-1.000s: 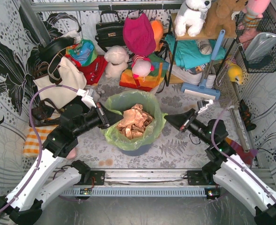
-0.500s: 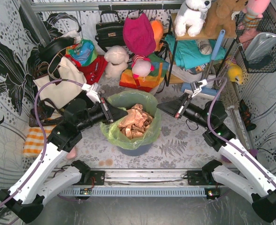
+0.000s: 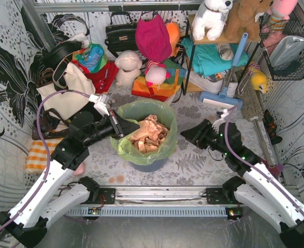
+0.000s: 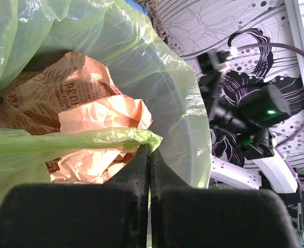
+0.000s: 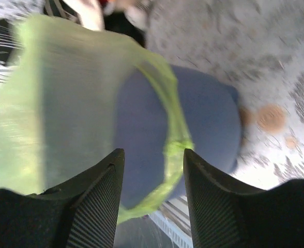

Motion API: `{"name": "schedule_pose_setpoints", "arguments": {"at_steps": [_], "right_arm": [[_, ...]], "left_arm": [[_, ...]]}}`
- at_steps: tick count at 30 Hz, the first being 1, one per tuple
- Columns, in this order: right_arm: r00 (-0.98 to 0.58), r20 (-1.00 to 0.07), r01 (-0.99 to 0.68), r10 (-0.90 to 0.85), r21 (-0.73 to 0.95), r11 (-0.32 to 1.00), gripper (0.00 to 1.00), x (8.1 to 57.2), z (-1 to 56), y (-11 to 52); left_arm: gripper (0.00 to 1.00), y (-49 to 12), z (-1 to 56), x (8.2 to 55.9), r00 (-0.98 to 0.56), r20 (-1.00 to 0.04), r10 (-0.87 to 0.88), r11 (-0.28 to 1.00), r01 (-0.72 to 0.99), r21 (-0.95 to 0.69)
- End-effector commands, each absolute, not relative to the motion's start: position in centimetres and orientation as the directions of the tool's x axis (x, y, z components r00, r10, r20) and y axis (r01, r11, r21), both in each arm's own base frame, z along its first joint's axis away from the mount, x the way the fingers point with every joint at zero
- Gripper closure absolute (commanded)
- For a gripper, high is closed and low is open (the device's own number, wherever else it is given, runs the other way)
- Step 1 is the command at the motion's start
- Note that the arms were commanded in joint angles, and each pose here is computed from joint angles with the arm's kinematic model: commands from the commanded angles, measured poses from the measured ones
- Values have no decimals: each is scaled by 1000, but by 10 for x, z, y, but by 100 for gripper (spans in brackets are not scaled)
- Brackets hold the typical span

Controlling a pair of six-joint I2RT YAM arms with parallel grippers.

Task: Tie the trash bag

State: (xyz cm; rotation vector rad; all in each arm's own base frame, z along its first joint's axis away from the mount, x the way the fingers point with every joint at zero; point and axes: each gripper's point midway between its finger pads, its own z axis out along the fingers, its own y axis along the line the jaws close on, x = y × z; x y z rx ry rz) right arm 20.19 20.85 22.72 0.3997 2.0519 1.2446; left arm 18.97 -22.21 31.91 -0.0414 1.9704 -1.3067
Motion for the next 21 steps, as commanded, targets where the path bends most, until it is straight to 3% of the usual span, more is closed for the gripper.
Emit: {"name": "schedule_pose_setpoints", "arguments": {"at_steps": [1, 10, 21], "right_arm": [[-774, -305, -54, 555, 905, 423, 49, 197, 203, 225], [-825, -150, -15, 545, 970, 245, 45, 192, 184, 245], [-818, 5, 40, 575, 998, 48, 52, 197, 185, 251]], "left_arm": [[100, -220, 318, 189, -702, -578, -417, 479, 371, -796], [100, -210, 300, 180, -714, -548, -436, 495, 319, -809], [100, -210, 300, 181, -710, -544, -446, 495, 311, -812]]}}
